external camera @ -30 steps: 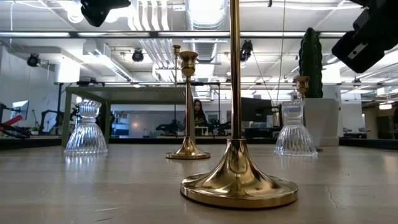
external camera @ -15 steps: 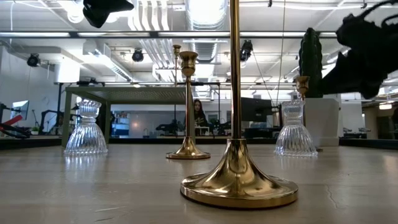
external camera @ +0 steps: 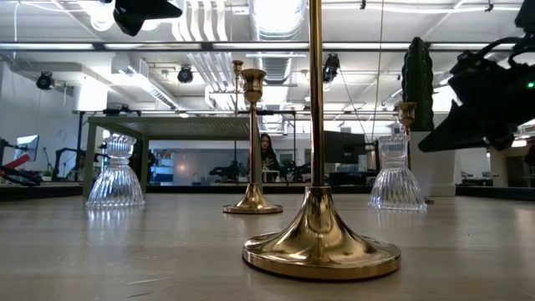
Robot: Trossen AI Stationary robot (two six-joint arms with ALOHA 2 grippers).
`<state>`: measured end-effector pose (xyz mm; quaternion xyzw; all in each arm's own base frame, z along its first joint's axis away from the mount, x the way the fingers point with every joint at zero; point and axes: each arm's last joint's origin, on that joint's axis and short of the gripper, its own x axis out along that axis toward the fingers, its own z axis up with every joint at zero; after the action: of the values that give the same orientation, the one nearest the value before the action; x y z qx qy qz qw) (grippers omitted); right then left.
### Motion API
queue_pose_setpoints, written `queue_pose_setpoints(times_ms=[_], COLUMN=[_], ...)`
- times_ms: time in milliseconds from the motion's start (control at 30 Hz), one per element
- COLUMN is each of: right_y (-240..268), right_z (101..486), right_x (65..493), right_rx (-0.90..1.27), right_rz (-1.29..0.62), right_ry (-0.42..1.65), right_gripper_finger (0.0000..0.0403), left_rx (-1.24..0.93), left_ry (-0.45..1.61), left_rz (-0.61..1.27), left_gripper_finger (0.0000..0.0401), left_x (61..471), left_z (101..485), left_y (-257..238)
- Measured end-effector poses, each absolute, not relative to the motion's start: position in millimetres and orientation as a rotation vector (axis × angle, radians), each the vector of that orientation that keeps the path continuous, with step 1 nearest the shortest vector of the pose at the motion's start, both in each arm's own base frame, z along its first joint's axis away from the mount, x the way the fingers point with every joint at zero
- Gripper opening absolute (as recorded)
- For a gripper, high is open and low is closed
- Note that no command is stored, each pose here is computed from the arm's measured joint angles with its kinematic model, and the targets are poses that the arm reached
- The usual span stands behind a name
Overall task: Pick & Place candle stick holders
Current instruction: Put the candle holder on the shelf
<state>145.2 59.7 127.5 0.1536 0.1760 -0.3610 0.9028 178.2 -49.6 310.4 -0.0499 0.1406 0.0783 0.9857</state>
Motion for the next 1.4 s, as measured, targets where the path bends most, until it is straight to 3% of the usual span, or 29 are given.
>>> queue_pose_setpoints(times_ms=[267, 467, 733, 1033, 1400], right_y=[42.4, 35.3, 23.6, 19.3, 18.9], right_z=[126.0, 129.3, 129.7, 133.7, 173.7], right_x=[148.0, 155.3, 158.3, 165.9, 184.3], right_rx=[0.275, 0.285, 0.287, 0.253, 0.179], right_rz=[-0.874, -0.891, -0.955, -0.918, -0.809], right_ry=[0.328, 0.345, 0.340, 0.354, 0.331], right_gripper_finger=[0.0152, 0.0171, 0.0133, 0.0020, 0.0011], left_rx=[-0.100, -0.100, -0.099, -0.091, -0.083], left_ry=[0.283, 0.283, 0.284, 0.295, 0.295], left_rz=[0.160, 0.160, 0.160, 0.161, 0.160], left_gripper_finger=[0.0204, 0.0204, 0.0204, 0.0204, 0.0204], left_x=[178.4, 178.4, 178.3, 178.1, 178.1], left_z=[310.3, 310.3, 310.2, 309.1, 309.1], left_y=[-49.6, -49.6, -49.6, -49.5, -49.5])
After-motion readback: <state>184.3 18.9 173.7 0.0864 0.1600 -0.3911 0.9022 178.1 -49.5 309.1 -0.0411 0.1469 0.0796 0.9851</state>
